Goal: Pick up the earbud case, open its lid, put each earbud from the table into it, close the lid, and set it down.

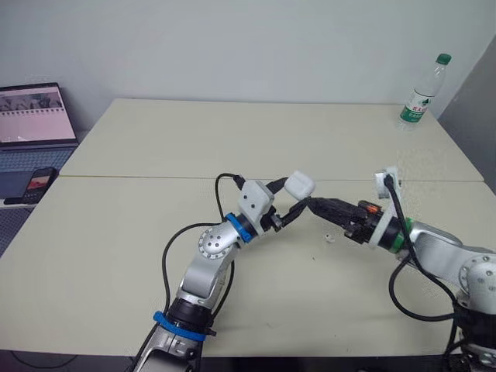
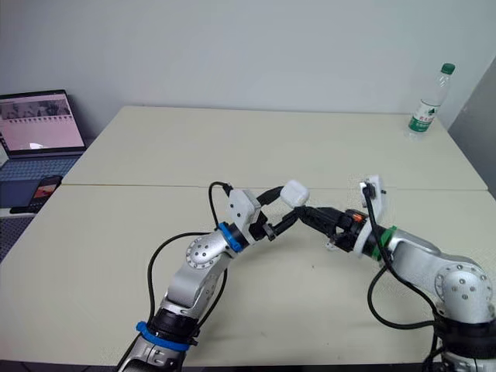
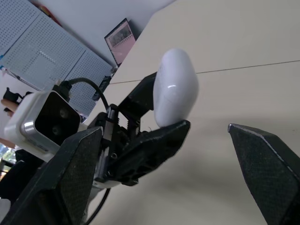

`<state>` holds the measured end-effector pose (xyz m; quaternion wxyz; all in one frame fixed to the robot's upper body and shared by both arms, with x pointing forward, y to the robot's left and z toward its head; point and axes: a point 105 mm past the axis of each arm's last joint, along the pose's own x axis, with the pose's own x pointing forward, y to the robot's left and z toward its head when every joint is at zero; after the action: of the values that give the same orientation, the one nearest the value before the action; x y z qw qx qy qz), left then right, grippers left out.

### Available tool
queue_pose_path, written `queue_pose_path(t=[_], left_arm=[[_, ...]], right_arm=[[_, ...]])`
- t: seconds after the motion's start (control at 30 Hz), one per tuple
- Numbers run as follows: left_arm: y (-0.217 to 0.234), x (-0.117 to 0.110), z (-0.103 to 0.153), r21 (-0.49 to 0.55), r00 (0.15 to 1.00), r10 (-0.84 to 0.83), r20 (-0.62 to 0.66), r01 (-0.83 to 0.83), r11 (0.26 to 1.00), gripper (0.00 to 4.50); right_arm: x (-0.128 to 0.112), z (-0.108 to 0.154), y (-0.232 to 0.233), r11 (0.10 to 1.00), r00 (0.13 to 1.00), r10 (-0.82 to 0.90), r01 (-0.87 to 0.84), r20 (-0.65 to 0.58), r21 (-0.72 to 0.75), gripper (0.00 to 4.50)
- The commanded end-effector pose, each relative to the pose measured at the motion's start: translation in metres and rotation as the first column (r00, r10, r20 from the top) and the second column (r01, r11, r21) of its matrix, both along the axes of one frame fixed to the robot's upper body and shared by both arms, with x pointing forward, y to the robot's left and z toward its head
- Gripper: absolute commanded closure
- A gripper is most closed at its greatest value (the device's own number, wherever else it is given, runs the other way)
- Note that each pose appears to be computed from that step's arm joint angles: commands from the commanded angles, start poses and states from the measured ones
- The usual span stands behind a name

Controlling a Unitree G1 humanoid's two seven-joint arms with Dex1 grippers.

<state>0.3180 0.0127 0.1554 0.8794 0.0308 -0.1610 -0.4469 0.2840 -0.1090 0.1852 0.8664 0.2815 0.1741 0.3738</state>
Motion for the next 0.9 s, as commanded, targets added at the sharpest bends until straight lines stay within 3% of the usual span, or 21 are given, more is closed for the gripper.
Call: queue_pose_path(t=[0.03,0.13,0.23,0.5,0.53,0.67,0.83,0.9], left_arm=[[-0.007,-0.005,0.015,-0.019,0.997,-0.026,0.067,0.028,0.999,1.77],[-0.007,-0.005,0.015,-0.023,0.998,-0.024,0.066,0.025,0.999,1.77],[-0.006,-0.006,0.014,-0.026,0.998,-0.019,0.059,0.02,0.999,1.77],[-0.005,-0.007,0.011,-0.026,0.999,-0.018,0.038,0.019,0.999,1.77],[-0.005,-0.007,0.01,-0.027,0.999,-0.019,0.033,0.02,0.999,1.77],[-0.006,-0.007,0.008,-0.047,0.999,-0.042,-0.008,0.042,0.998,1.77],[-0.005,-0.006,0.007,-0.039,0.999,-0.032,-0.023,0.031,0.999,0.19],[-0.004,-0.005,0.006,-0.014,1.0,-0.013,-0.008,0.013,1.0,0.04]], right_arm=[[0.003,0.012,0.002,0.999,1.0,-0.02,0.02,-0.003,0.045,0.0],[0.004,0.013,0.004,0.998,0.999,-0.025,0.027,-0.024,0.062,0.0],[0.006,0.013,0.008,0.996,0.999,-0.036,0.039,-0.037,0.075,0.59],[0.008,0.017,0.012,0.993,0.999,-0.042,0.045,-0.024,0.11,3.58],[0.007,0.017,0.012,0.993,0.999,-0.04,0.042,-0.021,0.108,3.77],[0.004,0.018,0.013,0.994,1.0,-0.021,0.022,-0.009,0.103,3.77],[0.003,0.017,0.013,0.995,1.0,-0.014,0.015,-0.002,0.098,3.77],[0.004,0.017,0.012,0.995,1.0,-0.023,0.022,0.002,0.095,3.77]])
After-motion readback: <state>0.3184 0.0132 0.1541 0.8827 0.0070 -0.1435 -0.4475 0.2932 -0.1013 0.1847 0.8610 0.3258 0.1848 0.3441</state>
